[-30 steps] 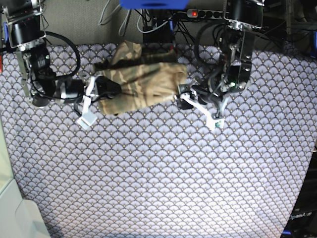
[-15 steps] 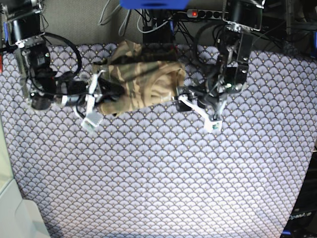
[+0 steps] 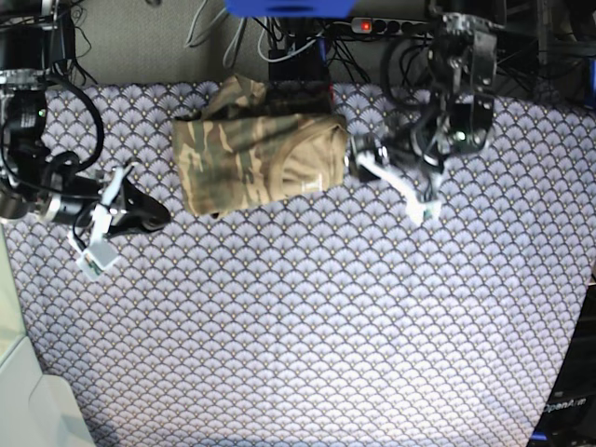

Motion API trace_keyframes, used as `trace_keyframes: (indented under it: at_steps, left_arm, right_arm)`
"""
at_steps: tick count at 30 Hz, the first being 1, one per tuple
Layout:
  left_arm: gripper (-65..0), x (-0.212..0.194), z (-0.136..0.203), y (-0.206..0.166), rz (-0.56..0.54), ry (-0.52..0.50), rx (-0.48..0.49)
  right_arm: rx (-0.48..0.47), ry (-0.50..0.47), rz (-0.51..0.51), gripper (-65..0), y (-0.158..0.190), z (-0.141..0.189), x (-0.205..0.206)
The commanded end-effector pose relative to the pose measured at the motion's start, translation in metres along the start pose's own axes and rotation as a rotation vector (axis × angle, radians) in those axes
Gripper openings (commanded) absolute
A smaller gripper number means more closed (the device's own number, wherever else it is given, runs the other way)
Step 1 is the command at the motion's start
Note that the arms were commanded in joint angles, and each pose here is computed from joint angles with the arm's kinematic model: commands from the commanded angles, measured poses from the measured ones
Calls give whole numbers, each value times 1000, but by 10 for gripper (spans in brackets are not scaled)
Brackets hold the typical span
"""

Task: Fold the T-shirt properly
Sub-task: 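Grasp the bundle sides with both grippers and square it, then grasp the bundle edge with the left gripper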

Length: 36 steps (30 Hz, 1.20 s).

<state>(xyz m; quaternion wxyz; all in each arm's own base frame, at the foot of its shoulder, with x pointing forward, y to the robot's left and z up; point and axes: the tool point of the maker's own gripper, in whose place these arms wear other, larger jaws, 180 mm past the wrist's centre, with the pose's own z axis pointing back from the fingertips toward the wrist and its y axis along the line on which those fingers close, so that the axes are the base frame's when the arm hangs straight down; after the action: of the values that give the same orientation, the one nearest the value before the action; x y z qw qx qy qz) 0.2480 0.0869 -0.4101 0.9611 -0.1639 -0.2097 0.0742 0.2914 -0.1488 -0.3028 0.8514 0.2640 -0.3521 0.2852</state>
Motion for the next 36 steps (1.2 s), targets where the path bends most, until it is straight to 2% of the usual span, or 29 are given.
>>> trace_keyframes:
  at_steps: [1, 4, 8, 11, 17, 23, 25, 30, 32, 36]
  left_arm:
    - [-229, 8, 0, -2, -7, -23, -6]
    - [-238, -2, -7, 4, 6, 14, 7]
    - [-363, -8, -8, 5, 14, 27, 4]
    - [-417, -6, -7, 1, 17, 19, -5]
    - [-416, 1, 8, -12, -3, -33, -38]
    - [-415, 12, 34, -39, 22, -99, -165]
    - [-377, 14, 38, -36, 63, -108, -181]
    - [-137, 16, 47, -34, 152, -118, -255]
    - [-102, 18, 50, -37, 176, -117, -294]
    - [-101, 15, 54, -38, 233, -112, -335]
  right_arm:
    - [-10, -55, 17, -592, -8, 6, 20]
    - [-16, -45, -18, -592, -17, 4, 14]
    - [-11, -39, -20, -592, -16, 3, 12]
    - [-9, -41, -21, -592, -15, 2, 12]
    - [-8, -40, -21, -592, -15, 2, 12]
    - [-7, -41, -22, -592, -14, 1, 12]
    - [-7, -40, -23, -592, -14, 1, 11]
    - [-6, -41, -23, -592, -14, 1, 12]
    - [-6, -41, -23, -592, -14, 1, 12]
    - [0, -38, -23, -592, -12, -1, 11]
